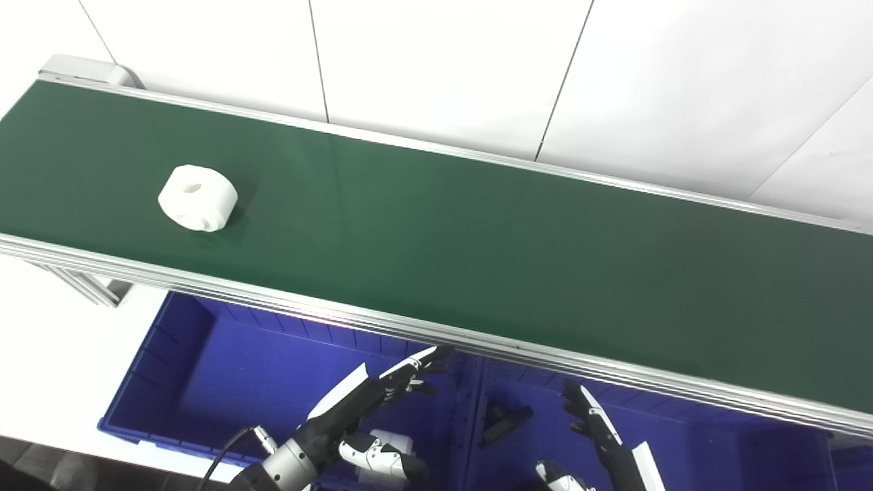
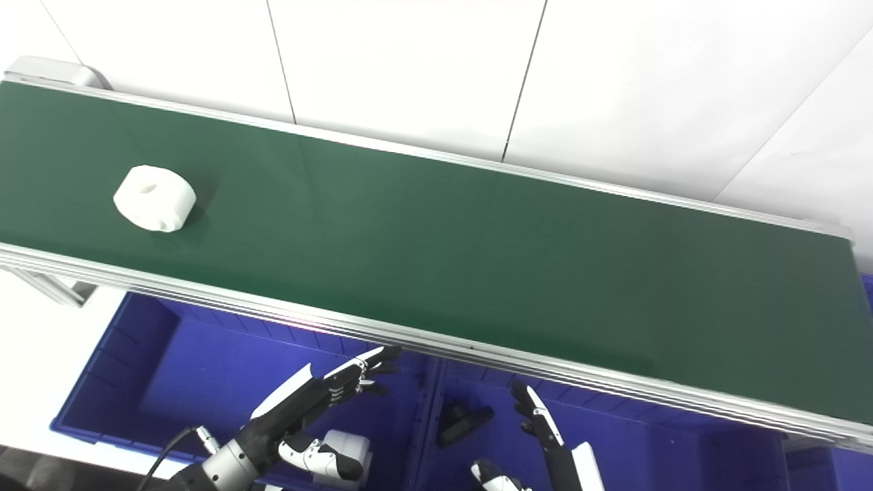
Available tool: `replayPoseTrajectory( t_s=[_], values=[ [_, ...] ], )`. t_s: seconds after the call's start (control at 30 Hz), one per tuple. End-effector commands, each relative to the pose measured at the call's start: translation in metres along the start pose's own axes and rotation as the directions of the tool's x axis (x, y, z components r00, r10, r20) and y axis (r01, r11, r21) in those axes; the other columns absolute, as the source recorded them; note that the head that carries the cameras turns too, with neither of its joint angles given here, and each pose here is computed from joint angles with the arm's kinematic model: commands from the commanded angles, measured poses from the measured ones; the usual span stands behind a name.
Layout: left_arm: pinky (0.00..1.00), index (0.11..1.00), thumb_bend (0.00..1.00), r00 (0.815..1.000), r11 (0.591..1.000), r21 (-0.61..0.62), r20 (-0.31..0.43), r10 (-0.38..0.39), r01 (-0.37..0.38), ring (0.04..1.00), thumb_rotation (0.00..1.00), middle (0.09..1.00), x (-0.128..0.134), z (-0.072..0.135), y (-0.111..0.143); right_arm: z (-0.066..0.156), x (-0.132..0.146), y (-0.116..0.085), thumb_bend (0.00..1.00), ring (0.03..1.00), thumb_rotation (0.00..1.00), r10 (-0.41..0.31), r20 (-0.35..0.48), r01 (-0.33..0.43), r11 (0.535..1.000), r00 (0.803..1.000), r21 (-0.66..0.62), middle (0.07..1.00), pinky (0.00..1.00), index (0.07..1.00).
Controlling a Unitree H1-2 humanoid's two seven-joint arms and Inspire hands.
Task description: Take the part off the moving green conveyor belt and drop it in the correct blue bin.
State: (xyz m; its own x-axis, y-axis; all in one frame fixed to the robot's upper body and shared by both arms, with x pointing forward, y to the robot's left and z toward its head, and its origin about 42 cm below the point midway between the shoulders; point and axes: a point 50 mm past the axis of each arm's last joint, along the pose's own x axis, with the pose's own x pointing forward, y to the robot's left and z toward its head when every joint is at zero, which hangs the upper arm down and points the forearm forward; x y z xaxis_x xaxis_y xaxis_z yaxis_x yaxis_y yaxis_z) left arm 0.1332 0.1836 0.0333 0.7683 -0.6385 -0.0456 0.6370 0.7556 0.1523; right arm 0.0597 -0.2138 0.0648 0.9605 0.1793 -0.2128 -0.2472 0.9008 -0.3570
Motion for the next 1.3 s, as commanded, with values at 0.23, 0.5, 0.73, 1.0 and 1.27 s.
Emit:
replayPoseTrajectory(
  t_s=[0.23, 0.5, 0.73, 1.0, 1.27],
  values=[
    [0.78, 0.926, 0.82, 0.998, 1.000, 0.018, 0.059, 0.010, -0.011, 0.903, 0.58, 0.950, 0.005, 0.007, -0.002, -0.004, 0.003, -0.005, 0.66, 0.906, 0.67, -0.023, 0.104, 0.021, 1.000, 0.994, 0.015, 0.918, 0.86, 0.938],
    [0.83, 0.915, 0.81, 0.993, 1.000, 0.012, 0.119, 0.008, -0.010, 0.911, 0.58, 0.942, 0.004, 0.023, 0.002, -0.005, 0.006, -0.006, 0.65, 0.888, 0.66, -0.023, 0.103, 0.022, 1.000, 0.994, 0.010, 0.910, 0.83, 0.932],
    [0.82, 0.889, 0.79, 0.965, 0.994, 0.045, 0.248, 0.084, -0.098, 0.879, 0.59, 0.893, 0.006, 0.059, 0.020, -0.003, 0.008, -0.005, 0.64, 0.888, 0.67, -0.021, 0.102, 0.020, 1.000, 0.995, 0.014, 0.912, 0.83, 0.934],
    [0.81, 0.902, 0.86, 0.915, 0.983, 0.089, 0.388, 0.112, -0.158, 0.884, 0.58, 0.905, 0.011, 0.101, 0.061, -0.001, 0.012, -0.004, 0.69, 0.896, 0.69, -0.027, 0.089, 0.026, 1.000, 0.996, 0.016, 0.915, 0.83, 0.927],
    [0.81, 0.915, 0.86, 0.904, 0.960, 0.174, 0.408, 0.131, -0.218, 0.903, 0.55, 0.919, 0.034, 0.126, 0.102, 0.004, 0.017, -0.006, 0.72, 0.876, 0.73, -0.036, 0.101, 0.036, 0.999, 0.994, 0.002, 0.901, 0.80, 0.912]
  ],
)
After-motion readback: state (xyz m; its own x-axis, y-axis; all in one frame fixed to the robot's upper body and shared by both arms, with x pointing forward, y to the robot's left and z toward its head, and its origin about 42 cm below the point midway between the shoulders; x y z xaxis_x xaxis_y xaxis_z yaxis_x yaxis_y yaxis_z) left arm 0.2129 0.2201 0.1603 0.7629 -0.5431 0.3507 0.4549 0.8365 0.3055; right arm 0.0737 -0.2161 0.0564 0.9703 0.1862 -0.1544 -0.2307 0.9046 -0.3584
